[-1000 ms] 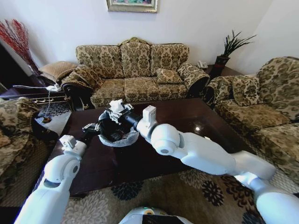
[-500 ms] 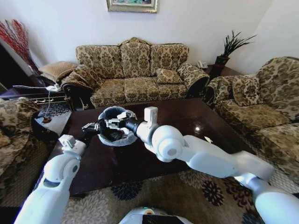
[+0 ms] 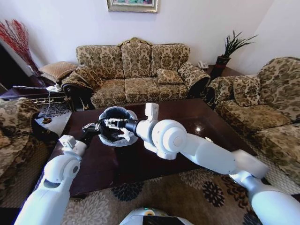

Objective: Move to the front of the table and place the trash on the table into the trash bin.

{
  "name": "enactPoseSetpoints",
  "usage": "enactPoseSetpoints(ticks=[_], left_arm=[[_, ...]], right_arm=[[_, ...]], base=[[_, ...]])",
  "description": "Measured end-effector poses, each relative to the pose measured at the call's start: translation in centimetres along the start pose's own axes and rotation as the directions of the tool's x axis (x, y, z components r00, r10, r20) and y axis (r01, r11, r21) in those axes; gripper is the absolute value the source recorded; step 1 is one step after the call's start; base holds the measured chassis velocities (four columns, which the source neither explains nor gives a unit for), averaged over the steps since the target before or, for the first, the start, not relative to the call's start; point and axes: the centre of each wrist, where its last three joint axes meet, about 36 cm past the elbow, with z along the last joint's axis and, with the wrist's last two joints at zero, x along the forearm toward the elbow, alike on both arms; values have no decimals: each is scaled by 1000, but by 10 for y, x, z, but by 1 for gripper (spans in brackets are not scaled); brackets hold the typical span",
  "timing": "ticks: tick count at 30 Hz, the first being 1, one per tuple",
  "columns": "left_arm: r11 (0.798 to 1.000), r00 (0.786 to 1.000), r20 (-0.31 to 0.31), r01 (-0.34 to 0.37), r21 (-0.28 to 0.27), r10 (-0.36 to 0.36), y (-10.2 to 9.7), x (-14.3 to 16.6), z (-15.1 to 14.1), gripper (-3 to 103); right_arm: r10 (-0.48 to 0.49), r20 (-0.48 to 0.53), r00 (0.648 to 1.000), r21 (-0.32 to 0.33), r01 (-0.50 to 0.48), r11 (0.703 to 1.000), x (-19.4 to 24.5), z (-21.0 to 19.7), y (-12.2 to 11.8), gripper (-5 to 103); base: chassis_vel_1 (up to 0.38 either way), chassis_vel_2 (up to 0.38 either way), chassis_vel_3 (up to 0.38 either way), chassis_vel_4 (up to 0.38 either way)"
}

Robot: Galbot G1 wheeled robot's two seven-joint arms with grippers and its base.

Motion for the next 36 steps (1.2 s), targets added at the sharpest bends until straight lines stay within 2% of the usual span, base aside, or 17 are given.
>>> enactPoseSetpoints(ticks=[6, 8, 10, 13, 17, 19, 21, 24, 28, 31, 36], left_arm=[[1000, 1000, 0, -2, 2, 2, -1, 0, 1, 2], [1000, 1000, 1, -3, 2, 3, -1, 0, 0, 2], [1000, 1000, 3, -3, 3, 3, -1, 0, 0, 2], [1000, 1000, 7, -1, 6, 1, -2, 0, 1, 2], [1000, 1000, 7, 0, 5, 0, -1, 1, 0, 2], [1000, 1000, 8, 0, 3, 0, -1, 2, -1, 2], [1000, 1000, 15, -1, 6, 0, -2, 2, -2, 2], [1000, 1000, 17, -4, 6, 3, -2, 2, -3, 2], [1000, 1000, 20, -7, 8, 7, -3, 2, -5, 2], [1000, 1000, 20, -8, 6, 8, -4, 3, -6, 2], [1000, 1000, 19, -11, 11, 11, -5, 3, -5, 2]], right_arm=[[65, -64, 996, -5, -65, 998, 1, 4, -2, 100], [64, -49, 997, -8, -64, 998, 1, 1, -1, 100], [54, 6, 999, -14, -54, 998, -1, -11, -2, 100], [67, -29, 997, 4, -67, 998, -2, -7, -3, 100], [25, 13, 1000, 16, -25, 1000, -1, -7, -5, 100], [40, 9, 999, 27, -40, 999, -1, -7, -4, 100], [40, -39, 998, 42, -38, 998, 1, 1, -8, 100], [29, -25, 999, 51, -28, 998, 0, 3, -8, 100], [28, -59, 998, 52, -25, 998, -1, 4, -8, 100], [27, -32, 999, 44, -26, 999, -8, -1, -11, 100], [84, -70, 994, 42, -81, 996, -24, -14, -17, 100]], base=[[0, 0, 0, 0], [0, 0, 0, 0], [0, 0, 0, 0], [0, 0, 0, 0], [0, 0, 0, 0], [0, 0, 0, 0], [0, 0, 0, 0], [0, 0, 0, 0], [0, 0, 0, 0], [0, 0, 0, 0], [0, 0, 0, 0]])
